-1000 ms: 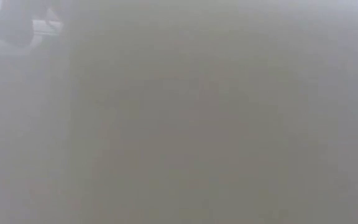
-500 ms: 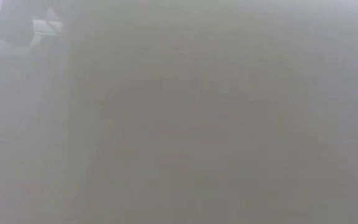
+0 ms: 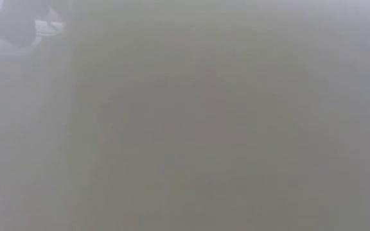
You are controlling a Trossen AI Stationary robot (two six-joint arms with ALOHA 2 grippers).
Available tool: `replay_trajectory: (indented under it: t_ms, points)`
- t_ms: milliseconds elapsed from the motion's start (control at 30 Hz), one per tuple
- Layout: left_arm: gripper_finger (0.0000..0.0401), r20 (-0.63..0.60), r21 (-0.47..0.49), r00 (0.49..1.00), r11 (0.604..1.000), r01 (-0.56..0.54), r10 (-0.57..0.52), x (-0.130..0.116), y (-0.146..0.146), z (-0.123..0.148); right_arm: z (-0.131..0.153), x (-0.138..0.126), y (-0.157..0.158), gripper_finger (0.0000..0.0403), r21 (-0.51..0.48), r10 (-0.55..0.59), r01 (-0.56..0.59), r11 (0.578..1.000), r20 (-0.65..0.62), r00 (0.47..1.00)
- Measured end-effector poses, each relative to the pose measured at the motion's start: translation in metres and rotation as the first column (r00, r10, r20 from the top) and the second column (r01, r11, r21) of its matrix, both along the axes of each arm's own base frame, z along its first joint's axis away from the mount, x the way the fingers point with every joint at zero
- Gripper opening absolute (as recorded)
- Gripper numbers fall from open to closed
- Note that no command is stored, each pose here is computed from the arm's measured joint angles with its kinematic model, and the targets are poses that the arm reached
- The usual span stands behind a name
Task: Pick & Place Toothbrushes
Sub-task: Put the blue toothbrush into the top transparent bin
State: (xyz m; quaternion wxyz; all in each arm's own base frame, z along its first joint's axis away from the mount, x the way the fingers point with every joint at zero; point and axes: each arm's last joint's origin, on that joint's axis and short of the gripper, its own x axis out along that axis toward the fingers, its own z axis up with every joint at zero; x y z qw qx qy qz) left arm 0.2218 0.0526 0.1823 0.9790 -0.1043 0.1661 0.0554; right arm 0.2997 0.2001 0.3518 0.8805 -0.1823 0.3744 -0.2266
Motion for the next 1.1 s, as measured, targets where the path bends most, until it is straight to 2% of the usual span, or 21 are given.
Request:
replay_trajectory:
  t_ms: [233,467,600,733,900,967,1033,1100]
  points:
    - [0.0115,-0.001,0.002,1.000,1.000,0.001,-0.001,0.000,0.000,0.000,0.001,0.031,-0.050,0.0260,-0.012,-0.129,0.129,0.992,-0.004,0.992]
    - [0.0115,-0.002,0.007,1.000,1.000,0.003,-0.003,0.000,0.000,0.000,0.001,0.045,-0.086,0.0260,-0.060,-0.243,0.243,0.968,0.017,0.970]
    - [0.0115,-0.003,0.009,1.000,1.000,0.004,-0.004,0.000,0.000,0.000,-0.012,0.049,-0.098,0.0260,-0.188,-0.304,0.310,0.932,0.064,0.951]
    - [0.0115,-0.003,0.011,1.000,1.000,0.004,-0.004,0.000,0.000,0.000,-0.023,0.053,-0.110,0.0260,-0.337,-0.324,0.327,0.883,0.066,0.944]
    - [0.0115,-0.007,0.051,1.000,0.998,-0.021,0.022,0.000,0.001,0.000,-0.022,0.052,-0.124,0.0260,-0.462,-0.366,0.363,0.810,0.086,0.927]
    - [0.0115,-0.008,0.055,0.999,0.998,-0.036,0.036,0.000,0.002,0.000,-0.022,0.050,-0.128,0.0260,-0.518,-0.363,0.320,0.793,0.019,0.931]
    - [0.0115,-0.008,0.056,0.999,0.998,-0.041,0.042,0.000,0.002,0.000,-0.023,0.050,-0.128,0.0260,-0.531,-0.360,0.305,0.791,0.001,0.933]
    - [0.0115,-0.008,0.057,0.999,0.997,-0.046,0.047,0.000,0.002,0.000,-0.022,0.052,-0.127,0.0260,-0.489,-0.369,0.350,0.799,0.060,0.927]
